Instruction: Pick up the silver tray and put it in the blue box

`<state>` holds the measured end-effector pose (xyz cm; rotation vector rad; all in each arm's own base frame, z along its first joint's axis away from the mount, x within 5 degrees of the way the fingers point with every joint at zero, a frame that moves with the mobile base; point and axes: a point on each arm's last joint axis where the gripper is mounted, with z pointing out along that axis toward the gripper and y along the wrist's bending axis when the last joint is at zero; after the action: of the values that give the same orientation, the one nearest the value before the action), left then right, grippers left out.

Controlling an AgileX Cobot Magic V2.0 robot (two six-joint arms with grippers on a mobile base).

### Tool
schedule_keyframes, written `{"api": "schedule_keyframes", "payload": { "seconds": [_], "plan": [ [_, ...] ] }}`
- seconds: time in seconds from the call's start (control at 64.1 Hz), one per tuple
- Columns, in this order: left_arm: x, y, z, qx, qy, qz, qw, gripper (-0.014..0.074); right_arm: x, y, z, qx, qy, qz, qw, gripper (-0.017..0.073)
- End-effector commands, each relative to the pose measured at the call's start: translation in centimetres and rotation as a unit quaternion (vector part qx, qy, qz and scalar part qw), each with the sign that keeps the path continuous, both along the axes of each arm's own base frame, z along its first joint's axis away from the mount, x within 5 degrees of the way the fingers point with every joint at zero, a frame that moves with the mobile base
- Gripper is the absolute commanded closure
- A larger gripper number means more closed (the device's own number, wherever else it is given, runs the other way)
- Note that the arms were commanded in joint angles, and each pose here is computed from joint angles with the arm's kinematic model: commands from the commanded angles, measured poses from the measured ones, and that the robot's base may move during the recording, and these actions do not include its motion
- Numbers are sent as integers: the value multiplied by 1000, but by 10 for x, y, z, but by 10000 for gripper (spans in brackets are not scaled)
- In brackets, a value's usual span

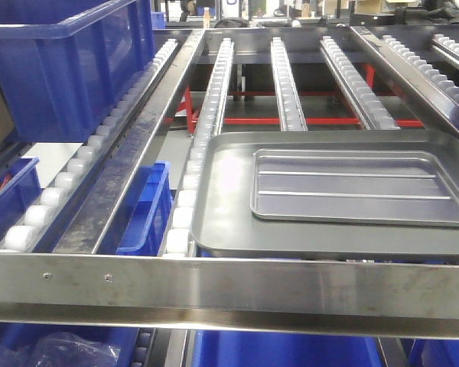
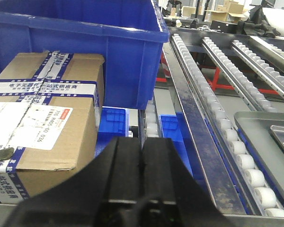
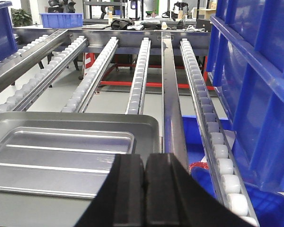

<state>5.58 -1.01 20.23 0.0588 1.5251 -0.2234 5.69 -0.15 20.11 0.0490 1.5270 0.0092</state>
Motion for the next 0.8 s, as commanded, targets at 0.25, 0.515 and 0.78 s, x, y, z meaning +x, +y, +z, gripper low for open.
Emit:
{"api": "schedule_keyframes", "payload": {
  "seconds": [0.25, 0.515, 0.78],
  "plan": [
    [-2, 1, 9, -12, -50, 3, 999, 698, -2, 1, 8, -5, -52, 2, 999, 505],
    [-2, 1, 9, -11, -49, 3, 999, 698, -2, 1, 9, -6, -54, 2, 999, 505],
    [-3, 1, 11, -12, -56, 3, 998, 697, -4, 1, 17, -3, -96, 4, 995, 505]
  ]
}}
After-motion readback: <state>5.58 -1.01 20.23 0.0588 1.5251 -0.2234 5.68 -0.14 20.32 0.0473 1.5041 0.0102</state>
